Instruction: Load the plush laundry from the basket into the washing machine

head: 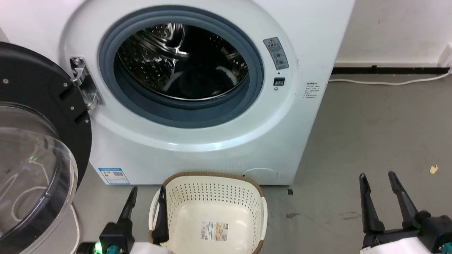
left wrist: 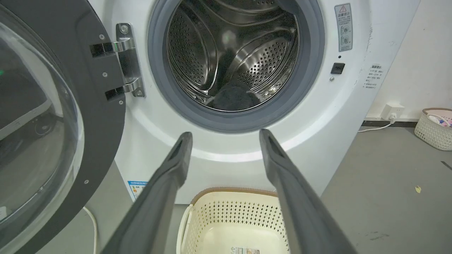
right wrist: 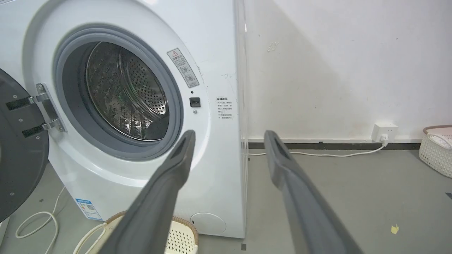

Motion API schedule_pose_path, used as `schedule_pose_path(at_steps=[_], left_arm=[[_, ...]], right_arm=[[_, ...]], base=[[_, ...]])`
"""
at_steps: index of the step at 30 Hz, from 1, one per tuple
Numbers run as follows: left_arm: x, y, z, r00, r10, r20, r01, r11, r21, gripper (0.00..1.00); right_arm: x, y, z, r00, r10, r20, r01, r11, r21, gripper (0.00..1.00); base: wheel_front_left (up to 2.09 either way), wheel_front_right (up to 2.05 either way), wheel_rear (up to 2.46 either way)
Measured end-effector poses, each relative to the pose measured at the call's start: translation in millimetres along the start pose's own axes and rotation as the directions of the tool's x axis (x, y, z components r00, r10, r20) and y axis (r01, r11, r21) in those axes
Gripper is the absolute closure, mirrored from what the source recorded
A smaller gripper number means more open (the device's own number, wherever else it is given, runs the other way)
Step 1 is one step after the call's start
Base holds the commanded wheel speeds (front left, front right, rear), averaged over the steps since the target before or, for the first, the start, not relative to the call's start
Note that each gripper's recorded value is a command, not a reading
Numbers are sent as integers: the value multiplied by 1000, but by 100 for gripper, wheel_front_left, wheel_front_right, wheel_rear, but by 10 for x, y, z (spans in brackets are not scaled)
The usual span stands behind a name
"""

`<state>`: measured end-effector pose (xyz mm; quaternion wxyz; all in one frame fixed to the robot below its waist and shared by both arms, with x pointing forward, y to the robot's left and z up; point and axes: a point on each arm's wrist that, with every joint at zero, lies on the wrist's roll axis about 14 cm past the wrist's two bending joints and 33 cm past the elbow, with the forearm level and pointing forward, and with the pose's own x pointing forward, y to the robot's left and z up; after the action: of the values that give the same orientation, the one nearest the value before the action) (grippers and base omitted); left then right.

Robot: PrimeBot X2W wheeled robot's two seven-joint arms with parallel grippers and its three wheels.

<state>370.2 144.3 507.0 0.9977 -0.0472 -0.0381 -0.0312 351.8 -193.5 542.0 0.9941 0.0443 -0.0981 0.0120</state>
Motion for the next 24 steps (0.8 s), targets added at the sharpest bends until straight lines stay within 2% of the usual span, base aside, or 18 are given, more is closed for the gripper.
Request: schedule_pose_path(at_steps=[15,16,24], left_arm=[[-88,72,-48,1000,24,-17,-24,1000,2,0],[-89,73,-48,1000,25,-17,-25,1000,2,100],[-89,88,-50,999,29,-22,-29,1000,1,100]], right_arm=[[-15,111,-6,999,32,-2,-32,999,8,0],[-14,114,-9,999,33,-3,-33,999,8,100],[-9,118,-8,999,35,-3,-35,999,8,100]], base=[[0,0,0],[0,0,0],[0,0,0]])
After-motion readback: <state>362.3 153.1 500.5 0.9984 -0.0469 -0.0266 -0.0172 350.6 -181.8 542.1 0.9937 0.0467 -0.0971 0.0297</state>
